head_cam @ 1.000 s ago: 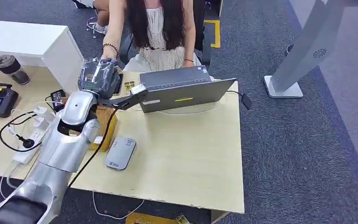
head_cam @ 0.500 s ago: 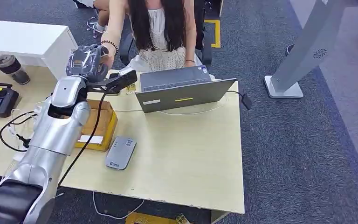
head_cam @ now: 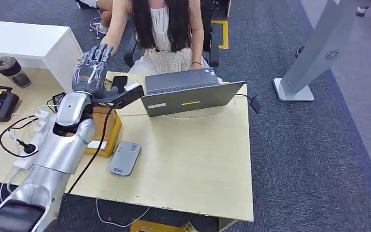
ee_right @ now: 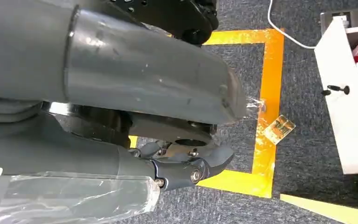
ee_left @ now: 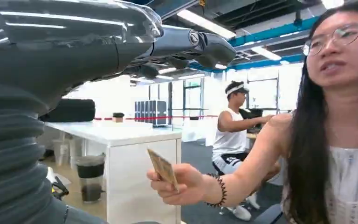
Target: Pass the card to the sensor for recognition and then transmit it.
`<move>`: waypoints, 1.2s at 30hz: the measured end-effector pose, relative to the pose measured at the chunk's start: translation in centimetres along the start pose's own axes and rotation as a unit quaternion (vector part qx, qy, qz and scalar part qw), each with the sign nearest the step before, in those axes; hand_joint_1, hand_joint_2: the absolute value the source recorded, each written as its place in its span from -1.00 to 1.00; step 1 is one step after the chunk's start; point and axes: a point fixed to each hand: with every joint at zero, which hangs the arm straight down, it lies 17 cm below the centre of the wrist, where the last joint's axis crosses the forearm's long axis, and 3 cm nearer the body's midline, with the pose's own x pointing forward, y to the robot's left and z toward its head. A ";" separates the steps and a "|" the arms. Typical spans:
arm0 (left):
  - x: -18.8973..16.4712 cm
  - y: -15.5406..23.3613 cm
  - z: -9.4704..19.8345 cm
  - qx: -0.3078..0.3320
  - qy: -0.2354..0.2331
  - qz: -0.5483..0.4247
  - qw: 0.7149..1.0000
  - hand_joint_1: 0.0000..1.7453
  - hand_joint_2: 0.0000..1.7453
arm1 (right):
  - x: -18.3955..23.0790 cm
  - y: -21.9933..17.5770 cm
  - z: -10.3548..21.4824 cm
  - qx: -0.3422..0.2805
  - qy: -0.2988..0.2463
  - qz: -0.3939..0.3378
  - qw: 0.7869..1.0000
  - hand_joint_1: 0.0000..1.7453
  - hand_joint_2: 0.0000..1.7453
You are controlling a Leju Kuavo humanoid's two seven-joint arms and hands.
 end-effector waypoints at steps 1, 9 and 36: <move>0.6 0.1 0.8 0.008 -0.007 0.007 1.000 -1.00 1.00 | 0.0 0.0 0.0 -0.001 -0.001 -0.002 1.000 -1.00 -1.00; 3.6 0.2 7.1 0.033 -0.037 0.040 0.998 -1.00 1.00 | -0.1 -0.3 0.2 -0.007 -0.009 -0.015 1.000 -1.00 -1.00; -3.7 -6.5 21.7 -0.072 0.027 -0.031 0.997 -1.00 1.00 | -1.2 -2.4 1.2 -0.044 -0.017 -0.063 0.997 -1.00 -1.00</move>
